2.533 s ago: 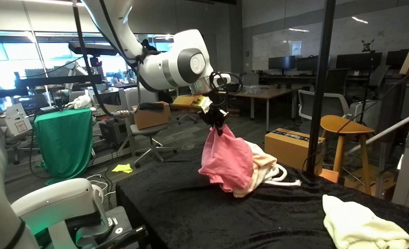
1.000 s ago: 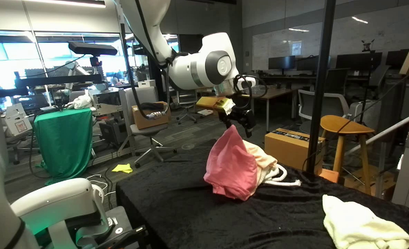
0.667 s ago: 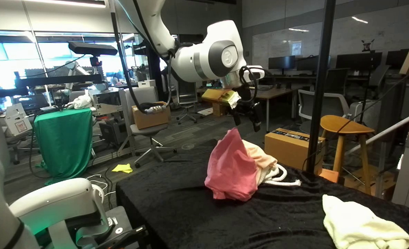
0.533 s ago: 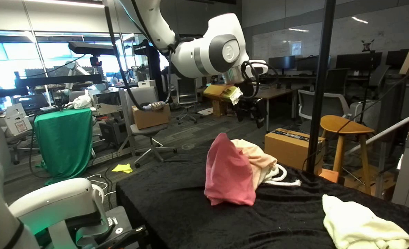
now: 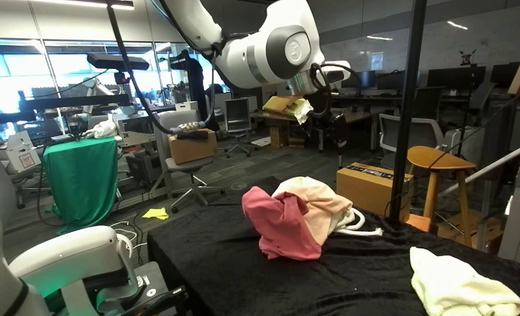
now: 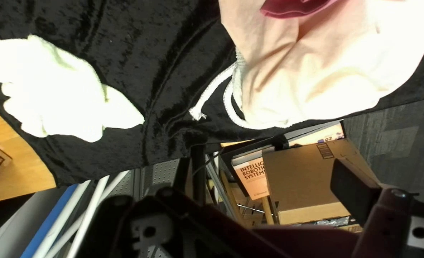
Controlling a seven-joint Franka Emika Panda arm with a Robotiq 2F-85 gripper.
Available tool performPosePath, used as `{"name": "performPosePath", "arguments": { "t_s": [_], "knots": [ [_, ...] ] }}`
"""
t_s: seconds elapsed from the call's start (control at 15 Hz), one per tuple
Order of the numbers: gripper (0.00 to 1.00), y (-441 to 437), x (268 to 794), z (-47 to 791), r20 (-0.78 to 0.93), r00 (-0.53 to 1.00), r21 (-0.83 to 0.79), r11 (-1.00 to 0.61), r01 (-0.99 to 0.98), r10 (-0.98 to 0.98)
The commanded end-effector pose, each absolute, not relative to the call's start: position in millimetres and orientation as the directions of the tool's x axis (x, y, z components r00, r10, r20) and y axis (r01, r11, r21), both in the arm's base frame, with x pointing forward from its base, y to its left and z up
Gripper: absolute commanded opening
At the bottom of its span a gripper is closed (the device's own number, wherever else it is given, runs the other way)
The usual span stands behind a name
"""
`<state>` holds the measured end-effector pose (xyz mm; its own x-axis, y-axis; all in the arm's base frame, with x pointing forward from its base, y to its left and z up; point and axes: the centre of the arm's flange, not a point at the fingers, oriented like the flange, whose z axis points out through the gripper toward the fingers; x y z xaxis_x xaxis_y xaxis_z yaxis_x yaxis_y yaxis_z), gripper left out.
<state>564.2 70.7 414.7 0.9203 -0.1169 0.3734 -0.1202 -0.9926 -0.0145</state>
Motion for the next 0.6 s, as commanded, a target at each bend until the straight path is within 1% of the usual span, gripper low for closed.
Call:
{"name": "performPosePath", "arguments": {
  "t_s": [0.0, 0.2, 0.53],
  "knots": [
    [1.0, 46, 556, 411, 0.369, 0.912, -0.042, -0.983, -0.176, -0.179],
    [1.0, 21, 557, 404, 0.324, 0.924, -0.065, -0.979, -0.195, -0.206],
    [1.0, -28, 574, 389, 0.254, 0.935, -0.123, -0.967, -0.223, -0.247]
  ]
}}
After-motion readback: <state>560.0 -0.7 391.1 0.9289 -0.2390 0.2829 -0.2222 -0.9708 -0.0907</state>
